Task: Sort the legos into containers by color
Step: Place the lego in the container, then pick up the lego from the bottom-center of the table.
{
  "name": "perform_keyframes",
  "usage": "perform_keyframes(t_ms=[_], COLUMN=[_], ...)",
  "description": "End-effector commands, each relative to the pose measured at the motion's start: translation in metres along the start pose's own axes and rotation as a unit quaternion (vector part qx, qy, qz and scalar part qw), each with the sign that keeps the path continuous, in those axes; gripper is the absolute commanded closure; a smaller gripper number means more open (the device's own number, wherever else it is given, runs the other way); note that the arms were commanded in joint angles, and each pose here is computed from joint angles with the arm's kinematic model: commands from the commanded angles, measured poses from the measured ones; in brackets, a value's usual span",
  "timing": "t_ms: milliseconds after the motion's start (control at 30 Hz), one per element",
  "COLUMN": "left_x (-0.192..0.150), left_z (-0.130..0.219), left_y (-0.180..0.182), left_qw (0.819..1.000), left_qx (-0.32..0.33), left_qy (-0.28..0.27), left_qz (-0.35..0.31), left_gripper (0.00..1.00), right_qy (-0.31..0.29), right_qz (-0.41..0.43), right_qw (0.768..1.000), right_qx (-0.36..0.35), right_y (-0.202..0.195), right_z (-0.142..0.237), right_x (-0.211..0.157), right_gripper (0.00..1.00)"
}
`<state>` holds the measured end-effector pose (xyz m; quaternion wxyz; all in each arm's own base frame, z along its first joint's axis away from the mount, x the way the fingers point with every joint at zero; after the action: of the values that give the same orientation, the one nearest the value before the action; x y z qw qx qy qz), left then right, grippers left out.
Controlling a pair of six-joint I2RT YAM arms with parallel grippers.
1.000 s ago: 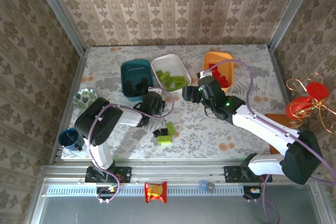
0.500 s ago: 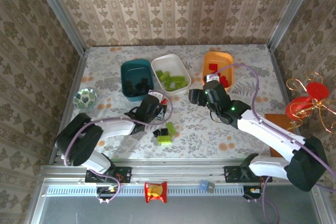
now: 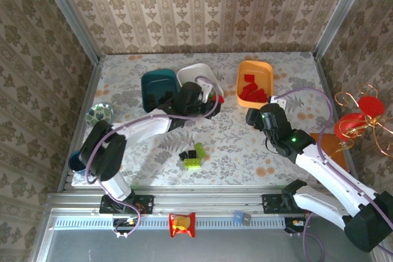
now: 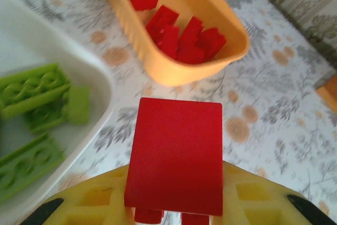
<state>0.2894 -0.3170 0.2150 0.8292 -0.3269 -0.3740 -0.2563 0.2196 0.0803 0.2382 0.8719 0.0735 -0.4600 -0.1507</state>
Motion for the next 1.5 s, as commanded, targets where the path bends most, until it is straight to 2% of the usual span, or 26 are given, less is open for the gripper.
perform_keyframes(t_ms=[0, 367, 433, 500, 533, 567, 633, 733, 900, 1033, 1233, 1467], left_x=[0.017, 0.058, 0.063, 0.069, 0.072, 0.076, 0.089, 0.099, 0.088, 0.05, -0.024, -0.088], left_z=[-0.029, -0.135, -0.151, -0.16, -0.16, -0.157, -0.14, -0.105, -0.043, 0.001, 0.063, 0.147], left_y=[-0.015, -0.013, -0.01, -0.005, -0.003, -0.003, -0.006, -0.011, -0.006, -0.001, 0.012, 0.028], left_qw=[0.999, 0.996, 0.996, 0.995, 0.995, 0.994, 0.992, 0.99, 0.986, 0.987, 0.994, 0.984], left_qx=[-0.05, -0.091, -0.091, -0.092, -0.093, -0.098, -0.104, -0.101, -0.083, -0.053, 0.029, 0.154], left_qy=[0.009, -0.02, -0.024, -0.027, -0.033, -0.043, -0.069, -0.102, -0.143, -0.141, -0.093, -0.077], left_qz=[0.0, -0.005, 0.001, 0.012, 0.02, 0.025, 0.025, 0.012, 0.031, 0.05, 0.055, 0.053], left_gripper=[0.7, 0.67, 0.58, 0.36, 0.29, 0.25, 0.19, 0.15, 0.09, 0.0, 0.0, 0.0], right_qy=[0.0, 0.012, 0.013, 0.015, 0.015, 0.017, 0.018, 0.023, 0.051, 0.093, 0.158, 0.225], right_qz=[-0.009, -0.009, -0.009, -0.008, -0.008, -0.006, -0.006, -0.006, 0.007, 0.036, 0.134, 0.229], right_qw=[1.0, 1.0, 1.0, 1.0, 1.0, 1.0, 1.0, 1.0, 0.996, 0.989, 0.965, 0.93], right_qx=[-0.026, -0.017, -0.014, -0.012, -0.01, -0.009, -0.007, 0.012, 0.067, 0.106, 0.158, 0.176], right_y=[-0.01, -0.01, -0.01, -0.01, -0.01, -0.01, -0.011, -0.007, 0.008, 0.028, 0.075, 0.123], right_z=[0.002, 0.002, 0.002, 0.002, 0.002, 0.002, 0.001, 0.001, -0.006, -0.016, -0.026, -0.04], right_x=[-0.005, -0.009, -0.01, -0.011, -0.011, -0.012, -0.014, -0.015, -0.017, -0.026, -0.059, -0.111], right_gripper=[0.2, 0.21, 0.21, 0.21, 0.21, 0.2, 0.2, 0.2, 0.2, 0.2, 0.2, 0.2])
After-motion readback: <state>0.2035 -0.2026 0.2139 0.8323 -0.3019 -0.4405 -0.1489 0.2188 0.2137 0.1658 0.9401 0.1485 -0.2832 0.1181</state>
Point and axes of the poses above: each hand's point on the last joint's axis, 136 mm out from that joint toward the fingers, its own z axis back along the fingers, its own y axis along the line the jaws close on, x = y × z, the point moved 9 cm from there along z, back along the fingers, and after that the axes turned 1 degree about -z, right-handed, at the moved point
